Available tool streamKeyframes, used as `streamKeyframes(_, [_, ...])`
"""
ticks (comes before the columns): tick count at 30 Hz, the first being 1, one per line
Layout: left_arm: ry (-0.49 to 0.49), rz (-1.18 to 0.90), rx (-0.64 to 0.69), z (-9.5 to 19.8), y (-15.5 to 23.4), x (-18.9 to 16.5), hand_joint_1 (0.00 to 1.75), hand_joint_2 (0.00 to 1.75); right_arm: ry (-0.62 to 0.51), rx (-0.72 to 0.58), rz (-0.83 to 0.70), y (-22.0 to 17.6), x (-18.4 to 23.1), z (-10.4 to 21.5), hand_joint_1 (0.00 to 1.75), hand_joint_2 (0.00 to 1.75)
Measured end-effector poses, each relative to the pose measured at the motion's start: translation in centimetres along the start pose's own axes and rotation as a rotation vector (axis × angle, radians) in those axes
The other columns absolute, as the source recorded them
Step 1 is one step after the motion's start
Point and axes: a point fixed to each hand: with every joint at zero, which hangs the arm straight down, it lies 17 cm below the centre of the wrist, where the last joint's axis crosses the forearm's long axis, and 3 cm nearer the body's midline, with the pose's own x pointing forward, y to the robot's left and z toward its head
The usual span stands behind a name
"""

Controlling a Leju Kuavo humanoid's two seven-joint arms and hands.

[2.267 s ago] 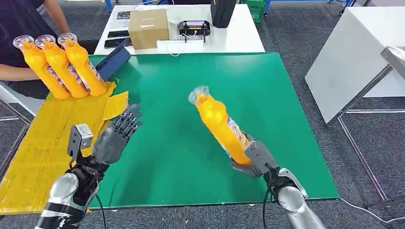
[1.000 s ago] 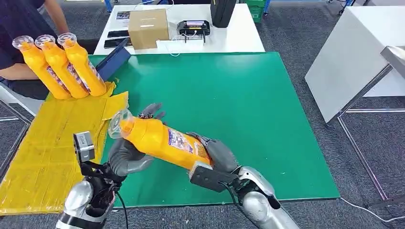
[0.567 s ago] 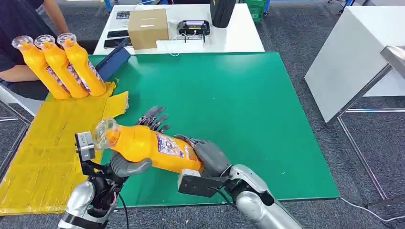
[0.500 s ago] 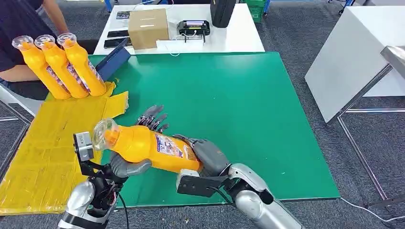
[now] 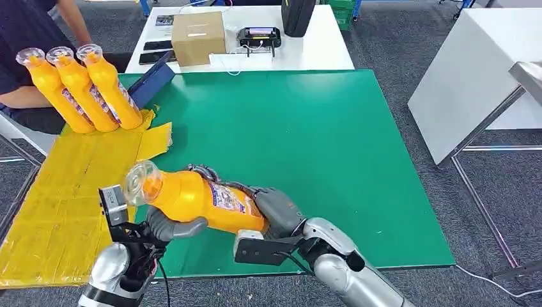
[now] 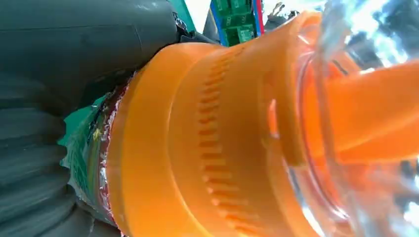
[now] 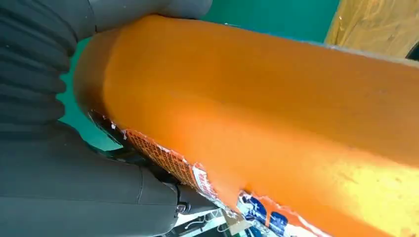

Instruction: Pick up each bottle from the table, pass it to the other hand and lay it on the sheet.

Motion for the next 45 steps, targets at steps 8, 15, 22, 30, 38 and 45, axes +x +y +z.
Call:
streamKeyframes(8, [-0.012,-0.028,-0.002,0.0,0.0,0.1,1.75,1.75,0.002,0.001,0.009,0.1,-0.1,0.0,0.0,1.75])
streamKeyframes(15, [0.014,-0.143,0.045,-0.1,1.0,-0.5,1.75,1.75,0.076,-0.048,0.04,0.3,-1.6,0.8,0.0,1.75])
streamKeyframes(22, [0.14,-0.61,0.244,1.6,9.8,-1.5,1.75,1.75,0.147,-0.189,-0.02,-2.8,-2.9,4.3,0.0,1.75])
streamKeyframes(30, [0.322,-1.23,0.462,5.4,19.7,-1.0,1.75,1.75,0.148,-0.304,-0.005,-6.8,-2.7,7.0,0.0,1.75])
streamKeyframes(38, [0.744,-1.759,0.334,11.9,28.5,-5.6,1.75,1.75,0.14,-0.355,0.022,-9.6,-2.6,9.1,0.0,1.75])
streamKeyframes(45, [0.853,-1.78,0.263,14.5,30.6,-8.0,1.75,1.75,0.135,-0.365,0.032,-10.1,-2.5,9.5,0.0,1.75])
